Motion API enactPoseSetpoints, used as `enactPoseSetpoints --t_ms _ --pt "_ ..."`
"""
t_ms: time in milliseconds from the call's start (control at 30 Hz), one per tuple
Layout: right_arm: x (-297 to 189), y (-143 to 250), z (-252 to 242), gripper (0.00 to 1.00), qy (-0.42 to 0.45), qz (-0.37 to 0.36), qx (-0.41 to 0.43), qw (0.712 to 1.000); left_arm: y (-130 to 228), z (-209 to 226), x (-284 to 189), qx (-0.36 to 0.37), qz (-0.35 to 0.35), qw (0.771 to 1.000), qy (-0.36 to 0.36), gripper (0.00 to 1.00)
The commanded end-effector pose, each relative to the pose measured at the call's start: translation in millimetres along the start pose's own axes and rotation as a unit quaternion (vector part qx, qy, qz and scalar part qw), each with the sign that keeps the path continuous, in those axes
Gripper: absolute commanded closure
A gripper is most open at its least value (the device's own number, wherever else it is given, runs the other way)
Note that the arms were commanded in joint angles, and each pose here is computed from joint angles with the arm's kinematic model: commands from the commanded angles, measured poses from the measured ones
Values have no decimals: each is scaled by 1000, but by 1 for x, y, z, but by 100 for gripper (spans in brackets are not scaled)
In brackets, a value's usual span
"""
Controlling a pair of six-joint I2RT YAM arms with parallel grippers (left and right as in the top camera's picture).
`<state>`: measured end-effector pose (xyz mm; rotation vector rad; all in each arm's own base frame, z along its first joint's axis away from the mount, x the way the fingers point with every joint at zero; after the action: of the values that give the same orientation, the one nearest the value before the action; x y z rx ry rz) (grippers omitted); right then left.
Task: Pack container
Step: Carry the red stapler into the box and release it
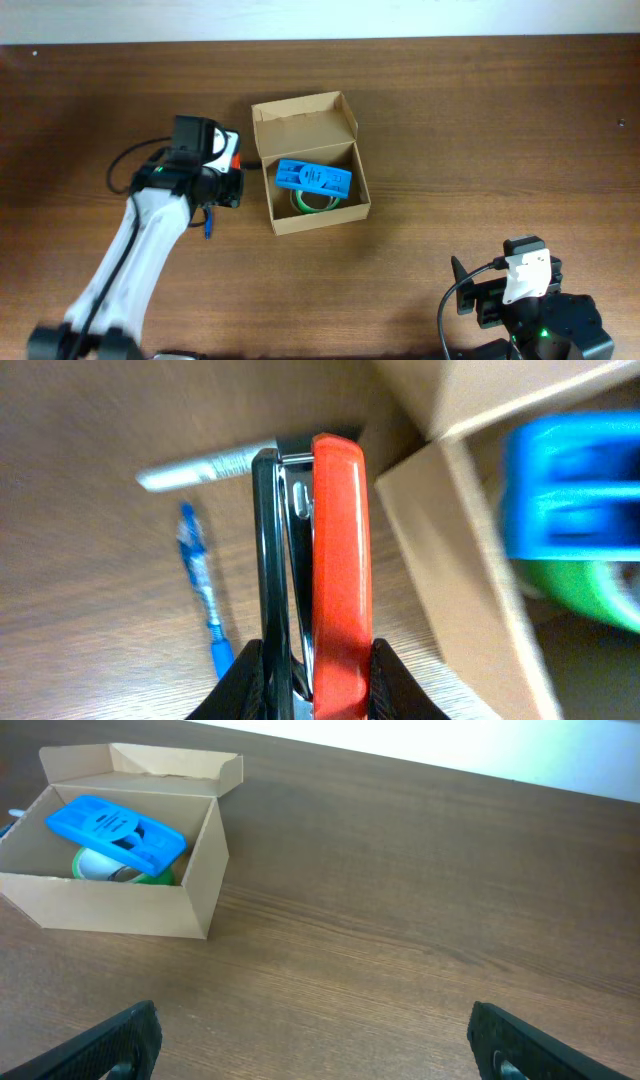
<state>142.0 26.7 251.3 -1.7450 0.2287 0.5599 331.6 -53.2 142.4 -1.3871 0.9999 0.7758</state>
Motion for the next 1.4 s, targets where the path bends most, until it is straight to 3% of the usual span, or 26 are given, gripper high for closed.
enactPoseSetpoints --t_ms 0,333,567,833,933,1067,1367 --pt "-1 0 -3 1 9 -3 6 1000 -13 -12 -35 8 -59 998 13 92" --pt "-1 0 -3 1 9 -3 6 1000 -47 -94 -42 173 -80 980 55 92" --pt "-1 0 -3 1 9 -3 6 1000 -40 -131 -11 291 -9 954 66 92" --pt "-1 0 -3 0 9 -3 6 1000 -17 -146 -6 322 31 944 59 92" --pt "-1 0 -3 1 9 -3 6 1000 -7 -147 -7 345 47 937 25 92" --pt "-1 0 -3 1 9 -3 6 1000 2 -149 -9 410 60 910 17 91" --pt "-1 0 -3 1 9 -3 6 1000 9 -143 -9 444 78 892 5 88"
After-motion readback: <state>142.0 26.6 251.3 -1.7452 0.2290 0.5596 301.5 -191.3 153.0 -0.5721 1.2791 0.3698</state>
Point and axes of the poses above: each gripper's point midway between its finger pads, its own x axis out along the fingers, its own z axis along the line the jaws close on, y = z × x, the point moved 3 cm from there along -x, back along the fingers, and after that the axes turned 6 degrees about -x, right-handed, at the moved point
